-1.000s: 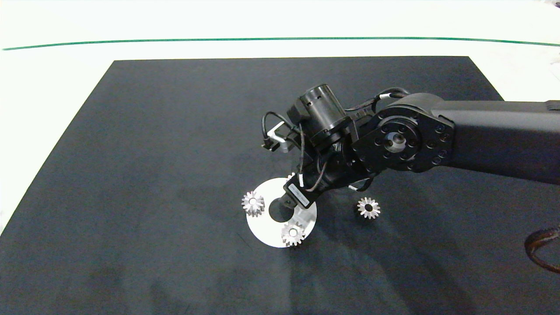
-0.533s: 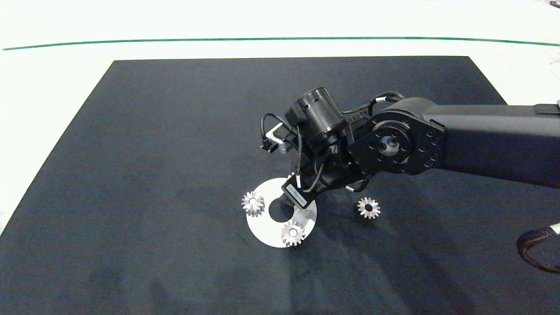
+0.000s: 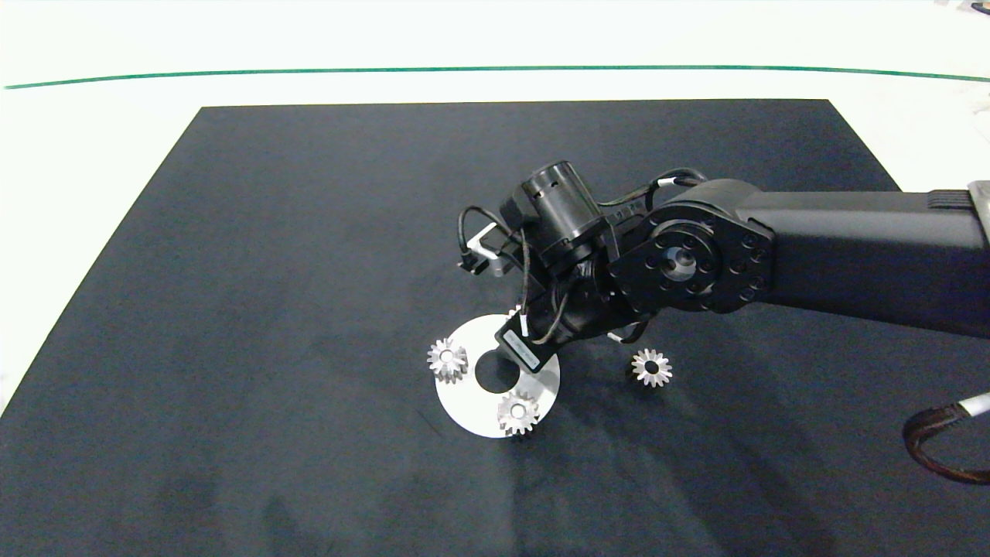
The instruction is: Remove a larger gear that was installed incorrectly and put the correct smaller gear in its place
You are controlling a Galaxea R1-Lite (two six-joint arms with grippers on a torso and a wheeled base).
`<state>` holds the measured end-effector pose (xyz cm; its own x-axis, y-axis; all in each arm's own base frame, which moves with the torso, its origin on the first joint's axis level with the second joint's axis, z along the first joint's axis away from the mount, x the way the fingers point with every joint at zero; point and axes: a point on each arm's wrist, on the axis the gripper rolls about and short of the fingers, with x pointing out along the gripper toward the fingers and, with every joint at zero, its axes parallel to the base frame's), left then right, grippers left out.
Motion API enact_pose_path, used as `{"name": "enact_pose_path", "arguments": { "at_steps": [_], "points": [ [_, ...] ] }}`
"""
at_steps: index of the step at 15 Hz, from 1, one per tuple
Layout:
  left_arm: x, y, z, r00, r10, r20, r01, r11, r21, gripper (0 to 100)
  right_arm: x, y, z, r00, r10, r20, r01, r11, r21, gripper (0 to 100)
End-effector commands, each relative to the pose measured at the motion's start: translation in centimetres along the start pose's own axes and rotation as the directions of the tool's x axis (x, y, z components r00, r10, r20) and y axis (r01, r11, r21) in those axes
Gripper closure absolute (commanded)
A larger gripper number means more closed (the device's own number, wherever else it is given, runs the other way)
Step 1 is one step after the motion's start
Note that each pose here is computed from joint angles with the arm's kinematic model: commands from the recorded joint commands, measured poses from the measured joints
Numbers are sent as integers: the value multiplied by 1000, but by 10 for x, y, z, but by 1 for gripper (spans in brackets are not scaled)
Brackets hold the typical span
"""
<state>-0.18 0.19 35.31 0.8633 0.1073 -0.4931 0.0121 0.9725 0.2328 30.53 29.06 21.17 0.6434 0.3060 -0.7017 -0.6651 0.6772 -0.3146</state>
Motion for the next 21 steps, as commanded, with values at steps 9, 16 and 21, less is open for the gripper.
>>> {"name": "enact_pose_path", "arguments": {
  "at_steps": [9,16,21],
  "points": [
    [1,0,-1,1000,-2,-11,2,1000,5,0,-3,1,0,1000,-1,4,1,1000,-6,60],
    [2,-1,-2,1000,-4,-18,4,1000,8,0,-20,6,0,1000,8,24,-8,1000,-16,63],
    [1,-1,-3,1000,-11,-13,11,1000,14,0,-25,7,2,999,7,35,-6,1000,-19,63]
  ]
}}
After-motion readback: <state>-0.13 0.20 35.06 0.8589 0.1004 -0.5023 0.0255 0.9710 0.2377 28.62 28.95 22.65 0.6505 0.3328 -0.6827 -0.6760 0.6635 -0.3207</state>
